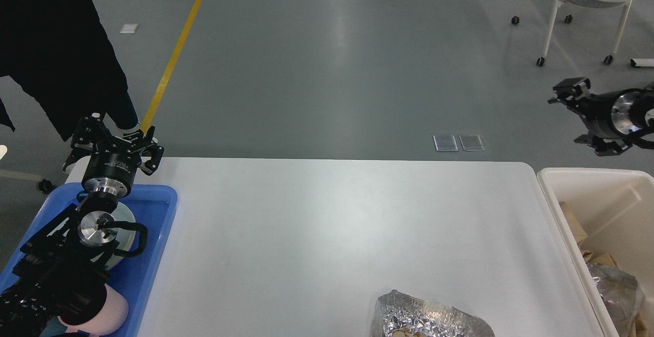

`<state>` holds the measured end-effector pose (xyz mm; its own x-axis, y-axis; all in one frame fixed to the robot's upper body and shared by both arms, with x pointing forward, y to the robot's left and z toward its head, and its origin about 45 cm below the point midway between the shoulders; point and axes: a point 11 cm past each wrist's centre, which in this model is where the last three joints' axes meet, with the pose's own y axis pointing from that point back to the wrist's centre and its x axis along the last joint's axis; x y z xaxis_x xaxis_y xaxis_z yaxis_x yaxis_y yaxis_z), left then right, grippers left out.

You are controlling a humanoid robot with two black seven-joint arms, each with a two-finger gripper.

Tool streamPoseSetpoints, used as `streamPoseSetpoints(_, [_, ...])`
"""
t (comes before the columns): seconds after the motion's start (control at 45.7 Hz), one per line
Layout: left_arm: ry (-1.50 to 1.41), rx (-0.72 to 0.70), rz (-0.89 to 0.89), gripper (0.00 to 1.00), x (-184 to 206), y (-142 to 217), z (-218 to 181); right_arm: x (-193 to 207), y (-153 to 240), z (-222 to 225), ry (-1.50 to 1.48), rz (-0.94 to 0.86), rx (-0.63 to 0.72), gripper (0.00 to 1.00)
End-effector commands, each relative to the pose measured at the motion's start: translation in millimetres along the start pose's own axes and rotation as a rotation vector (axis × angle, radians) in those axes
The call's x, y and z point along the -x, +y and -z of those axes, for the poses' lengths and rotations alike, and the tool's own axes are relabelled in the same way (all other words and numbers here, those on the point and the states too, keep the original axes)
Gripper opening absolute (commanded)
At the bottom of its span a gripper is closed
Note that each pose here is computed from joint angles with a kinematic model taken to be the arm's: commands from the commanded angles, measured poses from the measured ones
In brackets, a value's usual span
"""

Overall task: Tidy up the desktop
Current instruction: 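Bring the right gripper back over the table toward the foil tray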

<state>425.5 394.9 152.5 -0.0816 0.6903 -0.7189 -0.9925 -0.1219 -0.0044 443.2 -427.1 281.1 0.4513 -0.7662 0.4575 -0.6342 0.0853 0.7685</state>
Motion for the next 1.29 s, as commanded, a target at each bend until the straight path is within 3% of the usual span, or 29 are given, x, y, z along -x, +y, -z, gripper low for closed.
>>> streamPoseSetpoints(0.0, [0.0, 0.0, 0.0, 0.97, 0, 0, 0, 21, 27, 49, 0.167, 0.093, -0.011, 1.0])
streamPoseSetpoints(0.175, [0.0, 0.0, 0.0, 0.97, 0, 0, 0, 57, 73, 96, 0.352, 0.253, -0.011, 1.0])
streamPoseSetpoints(0.394, [0.0, 0.0, 0.0, 0.97, 0, 0, 0, 95, 126, 124, 0.516, 0.461, 0.013, 1.0])
streamPoseSetpoints(0.547, [0.0, 0.0, 0.0, 0.97, 0, 0, 0, 94, 126, 122, 0.522, 0.462, 0.024, 1.0])
streamPoseSetpoints(0.7, [0.0, 0.0, 0.0, 0.97, 0, 0, 0, 99, 76, 50, 0.472, 0.52, 0.176, 1.0])
streamPoseSetpoints(0.962, [0.0, 0.0, 0.0, 0.97, 0, 0, 0, 160, 25, -88, 0.445, 0.765, 0.431, 1.0])
streamPoseSetpoints(1.269, [0.0, 0.0, 0.0, 0.97, 0, 0, 0, 206, 18, -131, 0.459, 0.918, 0.477, 1.0])
